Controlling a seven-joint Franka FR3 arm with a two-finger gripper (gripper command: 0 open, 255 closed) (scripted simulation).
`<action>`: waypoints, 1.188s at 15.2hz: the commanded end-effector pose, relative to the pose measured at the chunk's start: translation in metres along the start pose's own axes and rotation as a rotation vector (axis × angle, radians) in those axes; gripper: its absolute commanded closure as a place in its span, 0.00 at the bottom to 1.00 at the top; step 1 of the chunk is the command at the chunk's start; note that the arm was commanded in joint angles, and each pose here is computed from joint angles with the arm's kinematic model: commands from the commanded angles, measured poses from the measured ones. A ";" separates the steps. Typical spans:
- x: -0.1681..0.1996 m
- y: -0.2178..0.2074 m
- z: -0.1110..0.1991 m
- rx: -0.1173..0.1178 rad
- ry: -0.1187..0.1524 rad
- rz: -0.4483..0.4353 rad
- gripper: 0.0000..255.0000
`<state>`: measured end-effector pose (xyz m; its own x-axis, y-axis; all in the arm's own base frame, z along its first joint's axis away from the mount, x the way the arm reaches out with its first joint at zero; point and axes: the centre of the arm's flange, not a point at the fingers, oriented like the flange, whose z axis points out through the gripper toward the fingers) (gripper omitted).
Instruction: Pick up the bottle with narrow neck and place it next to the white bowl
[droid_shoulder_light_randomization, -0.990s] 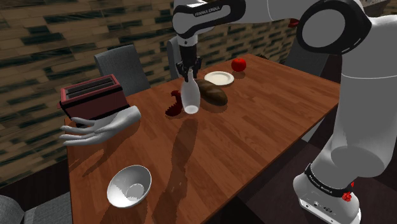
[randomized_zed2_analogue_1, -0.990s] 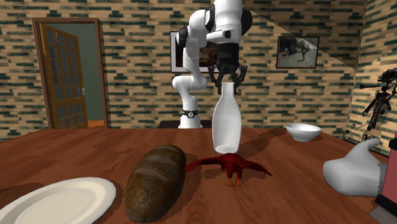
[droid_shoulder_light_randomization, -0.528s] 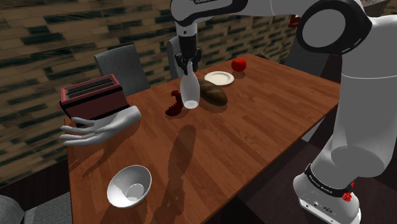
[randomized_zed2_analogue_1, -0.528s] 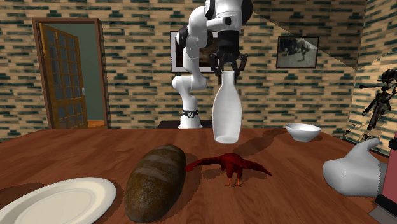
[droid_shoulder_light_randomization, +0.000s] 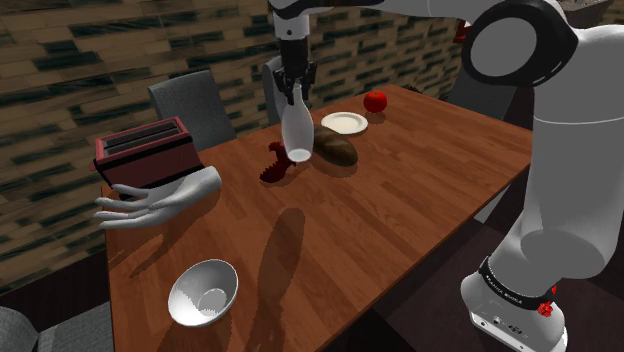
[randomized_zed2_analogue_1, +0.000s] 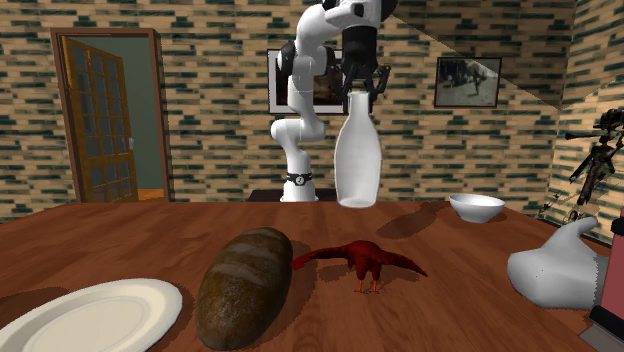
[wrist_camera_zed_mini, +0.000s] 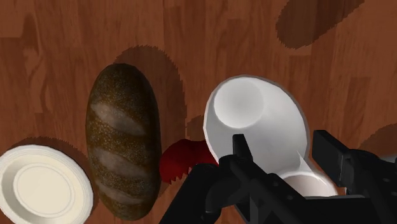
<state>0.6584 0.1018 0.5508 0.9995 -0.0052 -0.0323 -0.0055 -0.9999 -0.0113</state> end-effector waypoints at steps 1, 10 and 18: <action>0.000 0.000 -0.011 0.000 0.000 0.000 1.00; -0.065 -0.084 -0.011 0.000 0.000 0.000 1.00; -0.129 -0.168 -0.008 0.000 0.000 0.000 1.00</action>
<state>0.5383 0.2603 0.5643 0.9995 -0.0038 -0.0329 -0.0042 -0.9999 -0.0112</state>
